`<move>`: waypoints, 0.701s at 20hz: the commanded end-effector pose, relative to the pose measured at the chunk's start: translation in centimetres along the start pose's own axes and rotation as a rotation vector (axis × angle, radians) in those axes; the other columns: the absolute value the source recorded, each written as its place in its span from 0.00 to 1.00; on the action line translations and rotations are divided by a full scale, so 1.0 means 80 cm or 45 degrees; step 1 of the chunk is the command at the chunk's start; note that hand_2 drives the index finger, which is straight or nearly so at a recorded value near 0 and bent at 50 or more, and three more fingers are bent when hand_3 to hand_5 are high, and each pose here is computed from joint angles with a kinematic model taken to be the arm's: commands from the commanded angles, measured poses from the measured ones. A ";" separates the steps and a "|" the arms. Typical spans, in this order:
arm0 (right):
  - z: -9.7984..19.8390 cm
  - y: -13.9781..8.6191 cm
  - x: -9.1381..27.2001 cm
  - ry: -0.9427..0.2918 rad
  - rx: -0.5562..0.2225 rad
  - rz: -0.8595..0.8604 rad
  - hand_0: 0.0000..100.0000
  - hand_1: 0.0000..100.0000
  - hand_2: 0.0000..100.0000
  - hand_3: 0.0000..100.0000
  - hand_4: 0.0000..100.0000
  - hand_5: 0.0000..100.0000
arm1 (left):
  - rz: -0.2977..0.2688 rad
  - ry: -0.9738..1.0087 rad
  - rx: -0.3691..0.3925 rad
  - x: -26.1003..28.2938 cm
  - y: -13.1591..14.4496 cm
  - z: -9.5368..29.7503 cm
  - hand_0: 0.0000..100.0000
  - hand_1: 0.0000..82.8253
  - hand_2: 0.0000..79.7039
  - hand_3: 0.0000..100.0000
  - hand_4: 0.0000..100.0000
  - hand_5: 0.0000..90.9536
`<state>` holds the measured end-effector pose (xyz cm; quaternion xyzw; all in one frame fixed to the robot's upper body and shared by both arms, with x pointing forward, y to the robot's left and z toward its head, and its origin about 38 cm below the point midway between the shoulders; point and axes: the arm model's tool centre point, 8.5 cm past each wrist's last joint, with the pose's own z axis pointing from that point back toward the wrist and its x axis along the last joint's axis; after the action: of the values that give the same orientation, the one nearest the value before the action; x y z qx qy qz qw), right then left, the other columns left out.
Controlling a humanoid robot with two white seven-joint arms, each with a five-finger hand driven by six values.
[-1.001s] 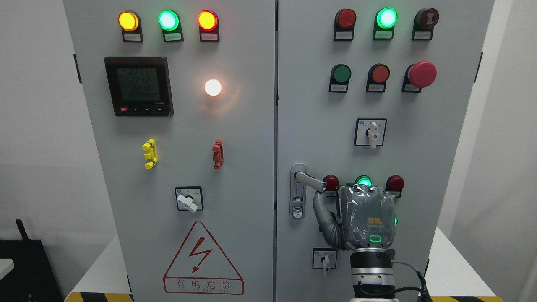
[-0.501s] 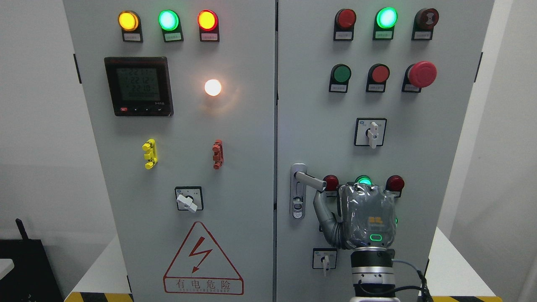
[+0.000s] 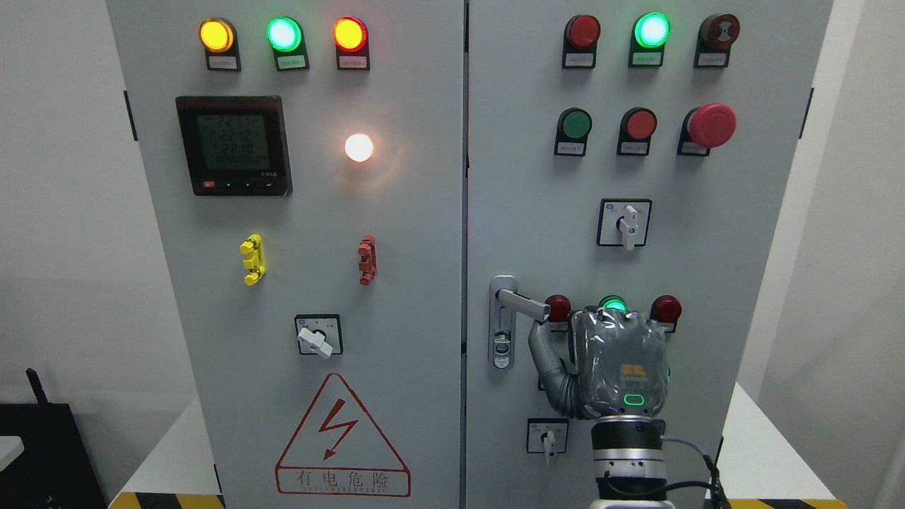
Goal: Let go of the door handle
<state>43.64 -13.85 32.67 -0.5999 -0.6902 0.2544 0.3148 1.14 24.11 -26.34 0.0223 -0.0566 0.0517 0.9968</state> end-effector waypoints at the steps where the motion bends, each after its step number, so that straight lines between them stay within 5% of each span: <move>1: 0.001 0.001 0.000 0.002 0.003 -0.001 0.60 0.00 1.00 1.00 1.00 0.97 | 0.002 0.000 -0.002 -0.012 0.000 0.001 0.12 0.47 0.00 0.00 0.00 0.00; 14: 0.015 0.005 0.002 -0.005 0.024 -0.020 0.61 0.00 1.00 1.00 1.00 0.97 | 0.002 0.000 -0.002 -0.012 0.000 0.001 0.12 0.47 0.00 0.00 0.00 0.00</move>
<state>43.47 -13.75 32.04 -0.5941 -0.6908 0.2596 0.3202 1.14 24.11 -26.34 0.0223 -0.0566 0.0518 0.9968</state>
